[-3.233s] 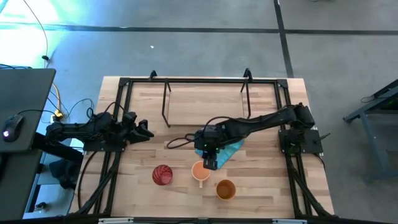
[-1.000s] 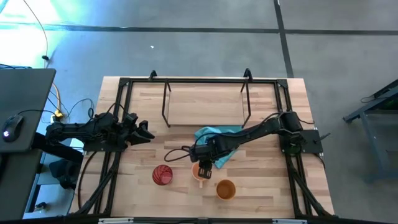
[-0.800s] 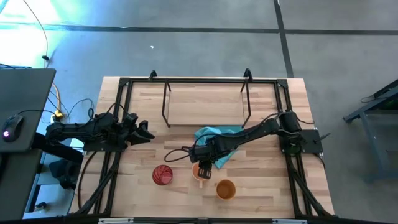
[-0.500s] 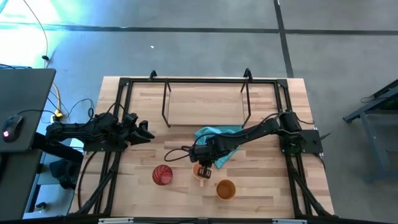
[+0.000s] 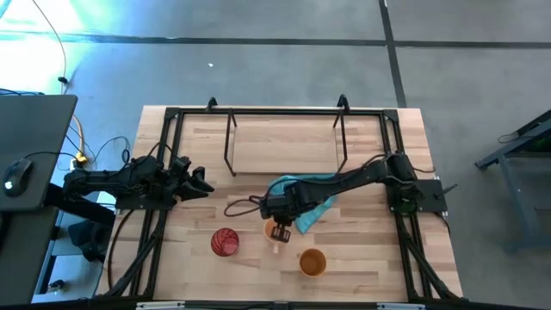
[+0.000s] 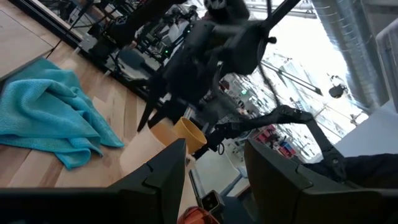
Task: Stack small to large cups/mugs on shelf
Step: Put the light orange mug on the shelf
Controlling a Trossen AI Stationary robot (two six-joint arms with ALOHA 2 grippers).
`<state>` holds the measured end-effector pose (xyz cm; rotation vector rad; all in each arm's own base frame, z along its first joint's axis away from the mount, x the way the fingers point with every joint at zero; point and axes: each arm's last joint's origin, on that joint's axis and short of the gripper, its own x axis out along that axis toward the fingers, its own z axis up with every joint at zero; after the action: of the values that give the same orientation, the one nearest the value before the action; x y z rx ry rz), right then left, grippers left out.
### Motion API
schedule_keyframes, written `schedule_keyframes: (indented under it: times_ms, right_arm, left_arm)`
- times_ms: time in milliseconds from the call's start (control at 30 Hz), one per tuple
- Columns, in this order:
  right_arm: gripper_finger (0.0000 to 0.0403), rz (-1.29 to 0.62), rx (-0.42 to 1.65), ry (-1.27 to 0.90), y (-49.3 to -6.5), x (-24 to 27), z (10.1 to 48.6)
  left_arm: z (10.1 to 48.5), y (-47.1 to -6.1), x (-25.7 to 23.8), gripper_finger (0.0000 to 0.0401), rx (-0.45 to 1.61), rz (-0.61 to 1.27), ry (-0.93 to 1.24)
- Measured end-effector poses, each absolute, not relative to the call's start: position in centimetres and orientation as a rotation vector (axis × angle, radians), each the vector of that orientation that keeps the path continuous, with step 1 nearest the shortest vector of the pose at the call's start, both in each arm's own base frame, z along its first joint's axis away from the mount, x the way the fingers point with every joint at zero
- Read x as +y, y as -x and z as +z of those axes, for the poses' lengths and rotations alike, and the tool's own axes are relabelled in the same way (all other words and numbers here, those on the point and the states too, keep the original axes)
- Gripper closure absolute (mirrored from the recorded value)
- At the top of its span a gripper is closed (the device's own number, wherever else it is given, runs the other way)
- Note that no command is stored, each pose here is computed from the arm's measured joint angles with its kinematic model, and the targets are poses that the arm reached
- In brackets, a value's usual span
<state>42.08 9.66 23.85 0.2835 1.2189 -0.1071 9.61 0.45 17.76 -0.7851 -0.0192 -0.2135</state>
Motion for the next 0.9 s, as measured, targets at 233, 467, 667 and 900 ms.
schedule_keyframes:
  times_ms: [233,467,667,900]
  right_arm:
    - [0.0402,-0.157,1.217,-0.273,-42.3,7.1,27.3]
    - [0.0402,-0.238,1.169,-0.258,-42.7,2.2,30.1]
    - [0.0403,-0.288,1.147,-0.259,-42.7,-2.3,30.6]
    - [0.0403,-0.353,1.109,-0.278,-42.5,-7.0,30.7]
  left_arm:
    - [17.8,-9.6,0.4,0.0247,-0.020,-0.214,0.780]
    - [17.8,-9.6,0.5,0.0247,-0.026,-0.202,0.762]
    - [17.8,-9.6,0.5,0.0247,-0.027,-0.200,0.756]
    - [17.8,-9.6,0.6,0.0247,-0.039,-0.176,0.742]
